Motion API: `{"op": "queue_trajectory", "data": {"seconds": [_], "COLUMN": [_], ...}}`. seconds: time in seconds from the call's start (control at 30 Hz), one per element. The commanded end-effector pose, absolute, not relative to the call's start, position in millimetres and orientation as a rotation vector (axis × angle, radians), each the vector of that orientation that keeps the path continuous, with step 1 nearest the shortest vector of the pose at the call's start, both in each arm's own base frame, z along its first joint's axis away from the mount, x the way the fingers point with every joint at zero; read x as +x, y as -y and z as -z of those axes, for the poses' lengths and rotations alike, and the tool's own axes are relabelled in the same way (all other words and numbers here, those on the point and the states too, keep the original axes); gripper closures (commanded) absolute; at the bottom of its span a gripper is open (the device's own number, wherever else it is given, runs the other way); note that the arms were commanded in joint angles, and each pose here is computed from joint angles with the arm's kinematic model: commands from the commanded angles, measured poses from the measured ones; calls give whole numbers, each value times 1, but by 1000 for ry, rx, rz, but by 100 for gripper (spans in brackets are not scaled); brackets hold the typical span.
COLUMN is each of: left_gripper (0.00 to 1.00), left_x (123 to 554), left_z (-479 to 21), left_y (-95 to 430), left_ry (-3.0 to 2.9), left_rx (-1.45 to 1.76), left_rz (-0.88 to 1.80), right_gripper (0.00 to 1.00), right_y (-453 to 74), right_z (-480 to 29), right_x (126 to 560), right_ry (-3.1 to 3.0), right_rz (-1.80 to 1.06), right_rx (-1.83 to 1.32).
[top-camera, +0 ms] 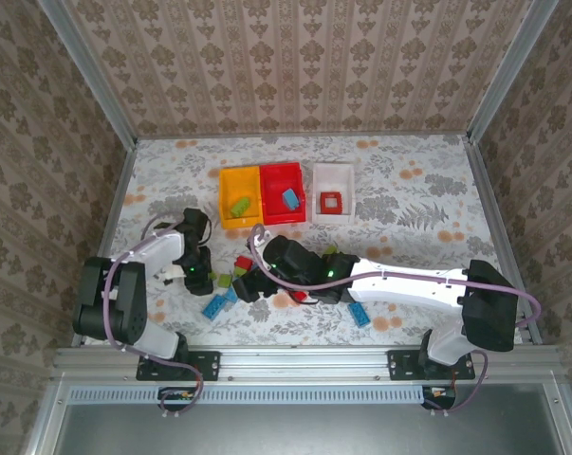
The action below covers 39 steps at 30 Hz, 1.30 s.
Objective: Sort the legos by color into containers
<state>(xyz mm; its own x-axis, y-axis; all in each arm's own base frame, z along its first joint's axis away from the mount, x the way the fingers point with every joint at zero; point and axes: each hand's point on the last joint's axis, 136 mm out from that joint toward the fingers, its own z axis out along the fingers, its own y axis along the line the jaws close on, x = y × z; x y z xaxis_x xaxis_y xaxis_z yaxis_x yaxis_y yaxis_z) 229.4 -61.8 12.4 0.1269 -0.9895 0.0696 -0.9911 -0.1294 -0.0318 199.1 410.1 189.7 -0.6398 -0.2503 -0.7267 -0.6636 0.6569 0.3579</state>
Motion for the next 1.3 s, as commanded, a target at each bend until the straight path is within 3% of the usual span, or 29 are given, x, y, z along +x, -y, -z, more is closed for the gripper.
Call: {"op": "queue_trajectory", "data": {"seconds": [0.0,0.3,0.43,0.57,0.83,1.03,1.27], "left_gripper": [44,77,79,79,79,79,78], "left_x": [227,241,251,272,330,397,458], "left_z": [-3,10,-12,-67,-171,-177,-160], "left_y": [58,55,50,47,69,119,143], "left_ry": [1983,2118,2256,2596,3371,3565,3636], "left_rx": [2368,2288,2261,2154,1620,1119,794], "left_rz": [-55,-85,-133,-160,-154,-257,-57], "right_gripper": [14,14,14,14,15,15,15], "right_y": [-407,-399,-390,-365,-315,-302,-299], "right_z": [-198,-206,-212,-224,-238,-234,-236], "right_x": [199,200,205,226,289,327,335], "right_ry": [-2204,-2184,-2172,-2149,-2174,-2205,-2221], "right_rz": [-827,-823,-818,-817,-835,-858,-857], "right_rx": [-674,-652,-618,-482,-121,62,95]}}
